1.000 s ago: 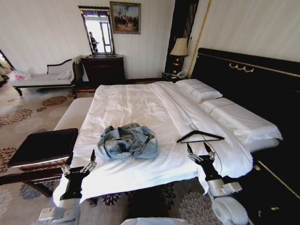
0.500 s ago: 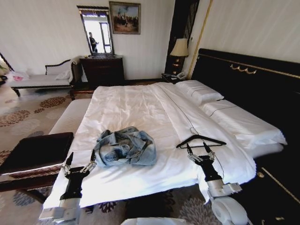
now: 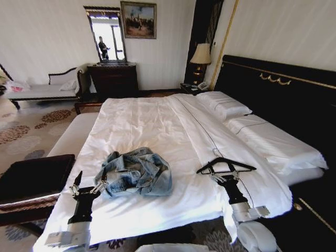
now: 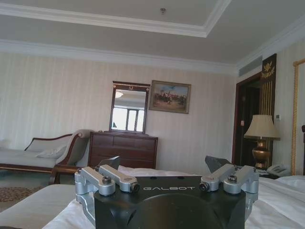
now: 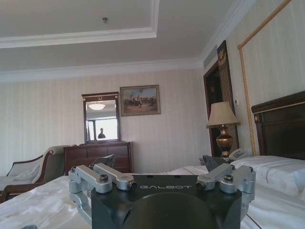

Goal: Pick up the clothes from the bed and hang them on the clothes hanger.

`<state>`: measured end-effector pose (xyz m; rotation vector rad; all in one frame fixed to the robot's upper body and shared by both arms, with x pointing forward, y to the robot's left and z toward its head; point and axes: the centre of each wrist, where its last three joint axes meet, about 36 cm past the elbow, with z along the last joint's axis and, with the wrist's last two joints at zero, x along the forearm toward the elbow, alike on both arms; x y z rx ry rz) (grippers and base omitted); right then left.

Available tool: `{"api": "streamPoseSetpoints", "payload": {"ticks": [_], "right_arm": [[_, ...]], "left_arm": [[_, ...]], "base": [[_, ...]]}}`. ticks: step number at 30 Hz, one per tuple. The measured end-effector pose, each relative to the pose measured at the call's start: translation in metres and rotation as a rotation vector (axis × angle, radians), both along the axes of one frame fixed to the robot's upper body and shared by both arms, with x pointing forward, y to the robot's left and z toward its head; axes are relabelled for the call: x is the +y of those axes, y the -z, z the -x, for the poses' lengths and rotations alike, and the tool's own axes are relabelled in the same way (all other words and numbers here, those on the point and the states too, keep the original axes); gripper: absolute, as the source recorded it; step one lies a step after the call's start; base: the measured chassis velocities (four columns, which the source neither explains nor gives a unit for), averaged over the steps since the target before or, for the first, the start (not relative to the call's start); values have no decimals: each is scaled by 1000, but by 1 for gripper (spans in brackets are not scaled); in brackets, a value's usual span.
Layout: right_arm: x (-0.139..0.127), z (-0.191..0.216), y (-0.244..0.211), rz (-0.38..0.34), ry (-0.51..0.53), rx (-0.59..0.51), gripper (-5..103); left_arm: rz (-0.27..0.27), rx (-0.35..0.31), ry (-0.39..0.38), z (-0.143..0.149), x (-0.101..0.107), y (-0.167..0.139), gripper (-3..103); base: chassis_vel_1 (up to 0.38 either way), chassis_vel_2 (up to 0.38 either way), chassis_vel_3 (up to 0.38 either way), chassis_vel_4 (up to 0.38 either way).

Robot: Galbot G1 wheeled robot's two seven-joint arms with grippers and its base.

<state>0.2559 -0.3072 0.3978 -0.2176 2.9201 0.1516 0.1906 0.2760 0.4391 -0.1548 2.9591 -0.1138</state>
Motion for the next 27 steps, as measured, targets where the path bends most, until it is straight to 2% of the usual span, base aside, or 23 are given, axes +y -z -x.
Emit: {"api": "streamPoseSetpoints", "payload": {"ticks": [7, 27], "right_arm": [[1, 0, 1, -4, 9, -10, 100], [5, 5, 5, 15, -1, -8, 100]], "left_arm": [[-2, 0, -1, 1, 0, 1, 100], [-4, -7, -4, 2, 0, -1, 100]], "base": [[-62, 102, 54, -91], [7, 8, -7, -10]]}}
